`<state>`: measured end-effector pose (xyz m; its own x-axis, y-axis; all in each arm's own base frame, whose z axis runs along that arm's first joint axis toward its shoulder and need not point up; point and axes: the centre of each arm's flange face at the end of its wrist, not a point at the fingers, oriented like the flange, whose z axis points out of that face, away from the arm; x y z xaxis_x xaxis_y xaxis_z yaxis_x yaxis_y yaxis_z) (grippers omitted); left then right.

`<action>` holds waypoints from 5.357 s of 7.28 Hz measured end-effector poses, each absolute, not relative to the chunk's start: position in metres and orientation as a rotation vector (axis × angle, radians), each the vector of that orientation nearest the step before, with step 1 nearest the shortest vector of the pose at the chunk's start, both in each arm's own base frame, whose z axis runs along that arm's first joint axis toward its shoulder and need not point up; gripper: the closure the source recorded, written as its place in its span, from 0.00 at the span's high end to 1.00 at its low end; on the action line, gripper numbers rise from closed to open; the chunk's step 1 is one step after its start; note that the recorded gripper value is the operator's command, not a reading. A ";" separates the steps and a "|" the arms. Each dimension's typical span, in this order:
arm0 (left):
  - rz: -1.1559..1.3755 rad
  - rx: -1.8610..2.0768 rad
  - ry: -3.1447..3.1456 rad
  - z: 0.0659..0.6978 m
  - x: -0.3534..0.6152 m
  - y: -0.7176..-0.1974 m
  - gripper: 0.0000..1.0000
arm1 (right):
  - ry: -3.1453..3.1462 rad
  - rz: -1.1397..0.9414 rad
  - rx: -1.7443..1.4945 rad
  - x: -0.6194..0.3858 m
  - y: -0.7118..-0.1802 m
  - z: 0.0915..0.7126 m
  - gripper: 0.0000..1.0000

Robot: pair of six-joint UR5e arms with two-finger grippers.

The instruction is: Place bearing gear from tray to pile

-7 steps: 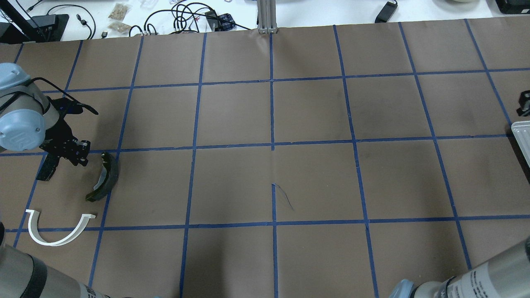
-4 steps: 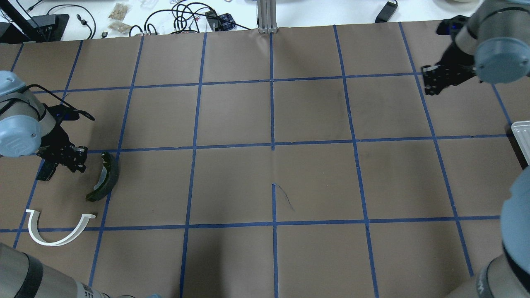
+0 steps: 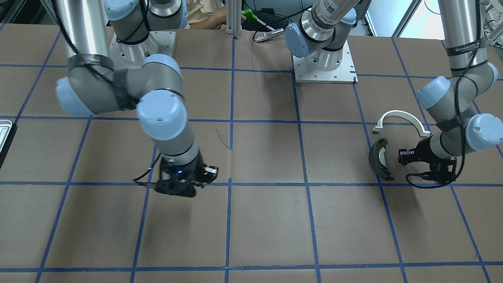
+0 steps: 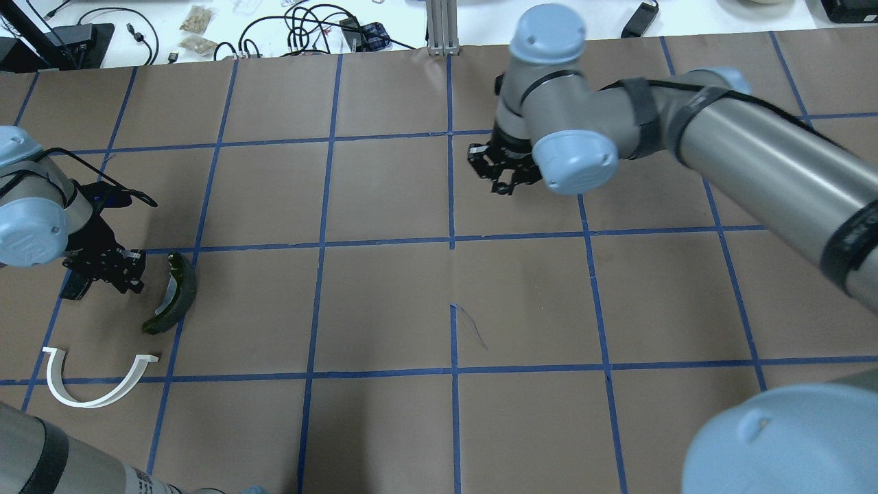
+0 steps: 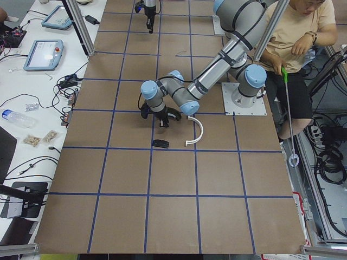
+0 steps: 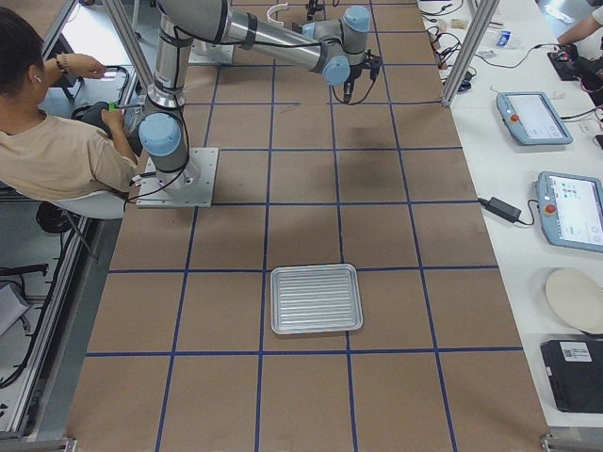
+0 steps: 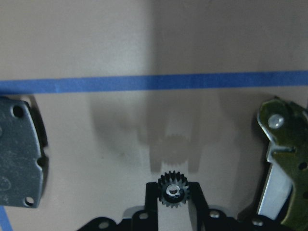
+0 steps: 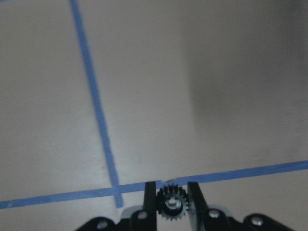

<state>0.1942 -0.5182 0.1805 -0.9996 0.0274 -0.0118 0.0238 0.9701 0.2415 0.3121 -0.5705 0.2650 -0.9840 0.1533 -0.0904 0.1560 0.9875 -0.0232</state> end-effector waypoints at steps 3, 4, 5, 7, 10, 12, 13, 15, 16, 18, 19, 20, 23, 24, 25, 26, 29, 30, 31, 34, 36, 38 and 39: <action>0.384 0.048 3.105 0.180 0.191 -0.518 0.31 | 3.039 -0.012 0.220 0.421 -0.515 0.210 1.00; 0.384 0.050 3.105 0.180 0.190 -0.518 0.77 | 3.038 -0.003 0.258 0.430 -0.507 0.202 1.00; 0.385 0.053 3.106 0.180 0.189 -0.518 0.92 | 3.037 -0.003 0.289 0.432 -0.505 0.201 1.00; 0.384 0.055 3.104 0.183 0.189 -0.520 1.00 | 3.020 -0.059 0.299 0.411 -0.520 0.226 1.00; 0.313 0.066 3.110 0.221 0.193 -0.550 1.00 | 3.048 -0.112 0.175 0.278 -0.567 0.317 1.00; 0.244 0.096 3.123 0.281 0.151 -0.604 1.00 | 3.078 -0.076 0.145 0.181 -0.566 0.391 1.00; 0.200 0.053 3.122 0.304 0.100 -0.626 1.00 | 3.102 -0.044 0.158 0.153 -0.556 0.433 1.00; 0.161 -0.013 3.159 0.311 -0.024 -0.642 1.00 | 3.143 -0.059 0.122 0.130 -0.526 0.504 1.00; 0.171 -0.007 3.162 0.306 -0.082 -0.639 1.00 | 3.151 -0.066 0.076 0.129 -0.515 0.518 1.00; 0.190 0.094 3.150 0.291 -0.178 -0.620 1.00 | 3.156 -0.039 0.047 0.128 -0.509 0.515 1.00; 0.178 0.147 3.158 0.275 -0.211 -0.610 1.00 | 3.158 -0.035 0.043 0.127 -0.510 0.512 1.00; 0.152 0.162 3.186 0.255 -0.233 -0.598 1.00 | 3.159 -0.027 0.044 0.126 -0.510 0.510 1.00; 0.206 0.120 3.233 0.197 -0.257 -0.558 1.00 | 3.153 0.011 0.056 0.128 -0.507 0.497 1.00; 0.226 0.095 3.228 0.187 -0.263 -0.548 1.00 | 3.155 0.006 0.058 0.128 -0.507 0.495 1.00; 0.226 0.084 3.226 0.183 -0.268 -0.543 0.93 | 3.156 -0.003 0.058 0.127 -0.508 0.495 1.00; 0.226 0.081 3.226 0.180 -0.271 -0.542 0.76 | 3.155 -0.010 0.061 0.127 -0.509 0.495 1.00; 0.244 0.076 3.223 0.172 -0.272 -0.540 0.38 | 3.153 -0.005 0.064 0.127 -0.509 0.493 1.00; 0.247 0.076 3.222 0.171 -0.272 -0.540 0.03 | 3.154 0.002 0.064 0.127 -0.508 0.493 1.00; 0.249 0.076 3.222 0.171 -0.272 -0.540 0.00 | 3.156 0.005 0.062 0.127 -0.508 0.493 1.00; 0.239 0.074 3.222 0.175 -0.272 -0.542 0.00 | 3.156 0.011 0.060 0.127 -0.507 0.492 1.00; 0.164 0.047 3.239 0.205 -0.262 -0.559 0.00 | 3.157 0.016 0.061 0.127 -0.507 0.492 1.00; 0.117 -0.068 3.253 0.255 -0.189 -0.611 0.00 | 3.157 0.019 0.061 0.127 -0.508 0.491 1.00; 0.089 -0.100 3.254 0.277 -0.135 -0.633 0.00 | 3.156 0.018 0.062 0.127 -0.508 0.491 1.00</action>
<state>-0.1345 -0.6333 0.2773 -0.9915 -0.0643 0.1131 -0.0580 0.9966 0.0580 0.1273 -0.5077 0.4912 -0.9991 0.0394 0.0158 0.0396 0.9992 0.0112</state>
